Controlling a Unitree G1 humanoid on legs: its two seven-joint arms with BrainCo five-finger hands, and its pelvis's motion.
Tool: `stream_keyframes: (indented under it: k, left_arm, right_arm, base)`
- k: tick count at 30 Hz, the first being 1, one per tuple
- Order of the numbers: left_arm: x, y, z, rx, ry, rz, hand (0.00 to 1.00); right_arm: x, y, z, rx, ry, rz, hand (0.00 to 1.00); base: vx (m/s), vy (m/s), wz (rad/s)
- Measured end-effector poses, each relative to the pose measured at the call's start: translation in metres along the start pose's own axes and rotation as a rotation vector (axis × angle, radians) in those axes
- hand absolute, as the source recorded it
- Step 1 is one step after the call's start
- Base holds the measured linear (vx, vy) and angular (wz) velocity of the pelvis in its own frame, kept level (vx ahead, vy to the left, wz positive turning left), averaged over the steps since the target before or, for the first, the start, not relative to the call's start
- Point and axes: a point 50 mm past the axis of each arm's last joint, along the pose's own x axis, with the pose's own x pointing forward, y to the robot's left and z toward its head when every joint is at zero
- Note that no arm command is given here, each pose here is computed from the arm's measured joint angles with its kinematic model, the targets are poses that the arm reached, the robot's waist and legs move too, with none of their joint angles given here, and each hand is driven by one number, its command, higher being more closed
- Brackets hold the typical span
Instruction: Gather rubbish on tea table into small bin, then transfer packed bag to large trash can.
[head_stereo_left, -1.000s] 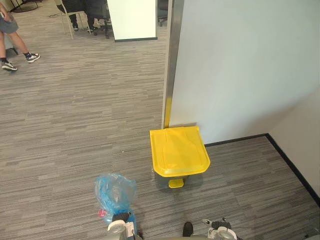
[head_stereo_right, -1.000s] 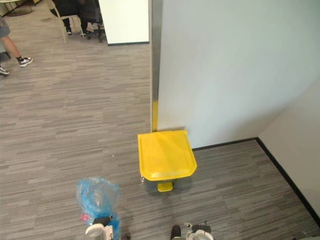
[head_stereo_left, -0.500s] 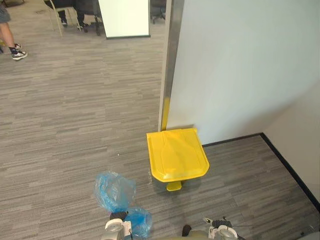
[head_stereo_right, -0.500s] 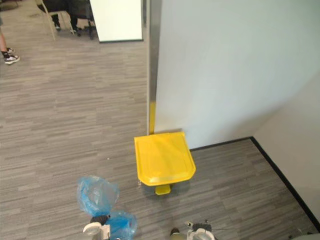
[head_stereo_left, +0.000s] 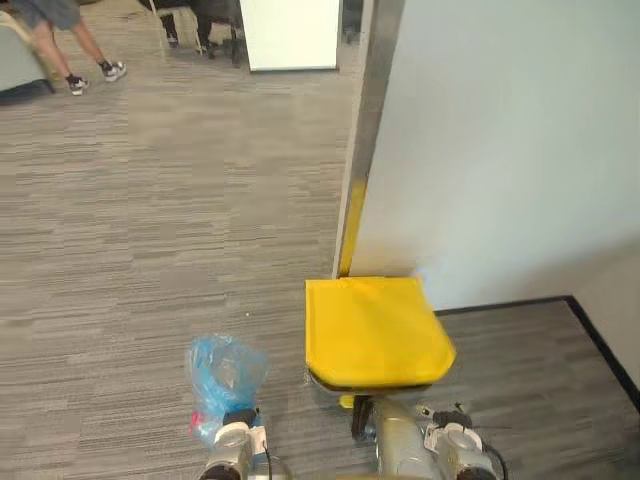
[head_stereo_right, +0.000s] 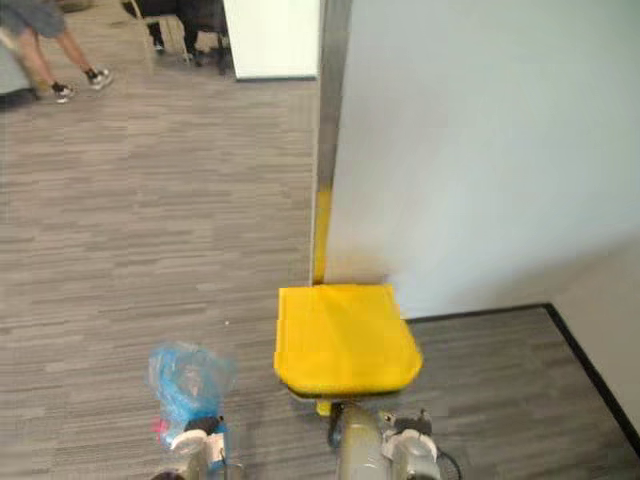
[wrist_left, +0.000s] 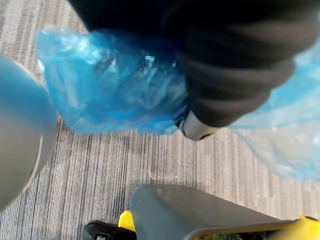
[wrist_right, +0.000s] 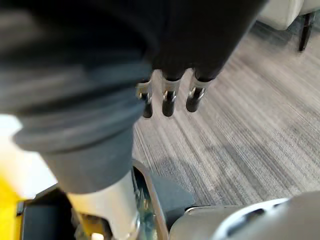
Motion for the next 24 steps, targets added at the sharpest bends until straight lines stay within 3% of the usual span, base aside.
stream_keyframes:
  k: [9, 15, 18, 24]
  left_arm:
    - [-0.001, -0.01, 0.006, 0.008, -0.016, -0.033, 1.0]
    - [-0.001, -0.018, 0.016, 0.057, -0.054, -0.065, 1.0]
    - [-0.001, -0.022, 0.023, 0.054, -0.073, -0.073, 1.0]
    - [-0.005, -0.029, 0.065, -0.002, -0.239, -0.055, 1.0]
  right_arm:
    - [-0.003, 0.005, -0.005, -0.039, 0.004, 0.018, 0.0]
    - [-0.006, 0.024, 0.018, -0.096, -0.095, 0.078, 0.0]
    - [-0.013, 0.044, 0.039, -0.122, -0.185, 0.136, 0.0]
    - [-0.044, 0.082, 0.127, -0.08, -0.533, 0.236, 0.0]
  base:
    - [-0.01, -0.028, 0.03]
    - [-0.06, 0.009, 0.09]
    - [-0.03, -0.035, 0.07]
    - [-0.06, -0.082, 0.26]
